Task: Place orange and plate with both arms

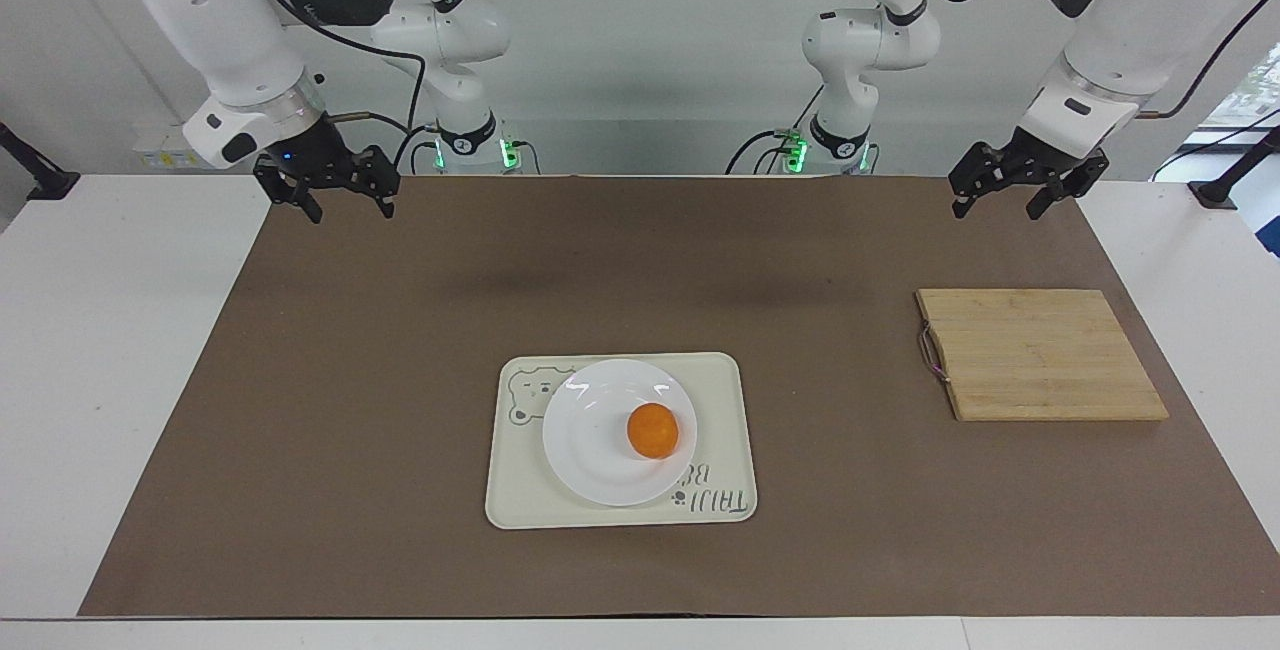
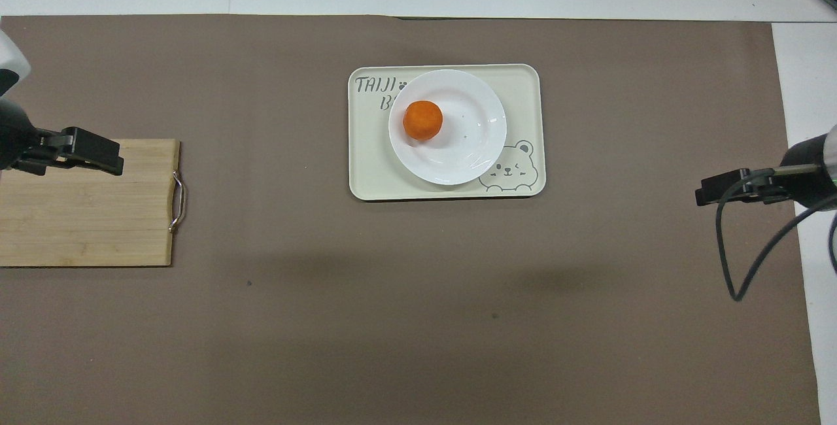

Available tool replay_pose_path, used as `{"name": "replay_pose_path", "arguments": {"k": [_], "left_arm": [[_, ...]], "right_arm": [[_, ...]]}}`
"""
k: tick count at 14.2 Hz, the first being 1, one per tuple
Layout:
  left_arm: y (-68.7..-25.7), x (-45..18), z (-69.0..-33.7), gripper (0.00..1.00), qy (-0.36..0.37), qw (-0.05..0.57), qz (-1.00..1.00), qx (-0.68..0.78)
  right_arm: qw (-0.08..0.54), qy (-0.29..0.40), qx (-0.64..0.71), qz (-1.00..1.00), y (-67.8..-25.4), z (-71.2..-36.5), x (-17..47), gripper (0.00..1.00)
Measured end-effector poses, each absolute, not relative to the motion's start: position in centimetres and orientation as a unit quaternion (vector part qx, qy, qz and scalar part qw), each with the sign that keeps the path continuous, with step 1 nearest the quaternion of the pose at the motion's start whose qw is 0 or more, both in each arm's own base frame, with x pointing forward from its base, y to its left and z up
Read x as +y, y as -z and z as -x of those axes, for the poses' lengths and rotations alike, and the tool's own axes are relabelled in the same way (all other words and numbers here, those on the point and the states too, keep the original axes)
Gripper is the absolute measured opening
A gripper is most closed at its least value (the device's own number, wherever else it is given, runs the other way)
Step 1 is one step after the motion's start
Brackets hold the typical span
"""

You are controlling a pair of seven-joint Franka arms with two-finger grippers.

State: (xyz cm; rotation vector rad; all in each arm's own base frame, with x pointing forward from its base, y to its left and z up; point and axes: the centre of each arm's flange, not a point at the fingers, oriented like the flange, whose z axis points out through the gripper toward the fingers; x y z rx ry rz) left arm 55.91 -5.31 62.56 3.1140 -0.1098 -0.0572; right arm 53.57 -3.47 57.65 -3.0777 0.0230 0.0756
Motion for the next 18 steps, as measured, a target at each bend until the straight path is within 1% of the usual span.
{"name": "replay_pose_path", "arguments": {"k": [1, 3, 7, 8, 13, 18], "left_arm": [[-62.6, -5.3, -55.9, 1.00, 0.018, 0.013, -0.999, -0.035], [-62.6, -5.3, -55.9, 1.00, 0.018, 0.013, -0.999, -0.035], [-62.6, -5.3, -55.9, 1.00, 0.018, 0.013, -0.999, -0.035], [-62.6, -5.3, -55.9, 1.00, 0.018, 0.013, -0.999, -0.035], [-62.6, -5.3, -55.9, 1.00, 0.018, 0.013, -0.999, -0.035], [-62.6, -5.3, -55.9, 1.00, 0.018, 0.013, -0.999, -0.035]], "right_arm": [[0.032, -0.022, 0.020, 0.999, -57.9, -53.4, -4.8, 1.00], [0.028, -0.011, 0.025, 0.999, -59.7, -52.8, -5.6, 1.00], [-0.003, 0.014, 0.003, 1.000, -66.2, -51.3, -4.0, 1.00], [-0.006, 0.022, 0.002, 1.000, -67.2, -51.2, -3.9, 1.00], [-0.007, 0.020, 0.000, 1.000, -67.2, -51.5, -3.7, 1.00], [-0.008, 0.016, 0.004, 1.000, -66.7, -51.7, -1.4, 1.00]]}}
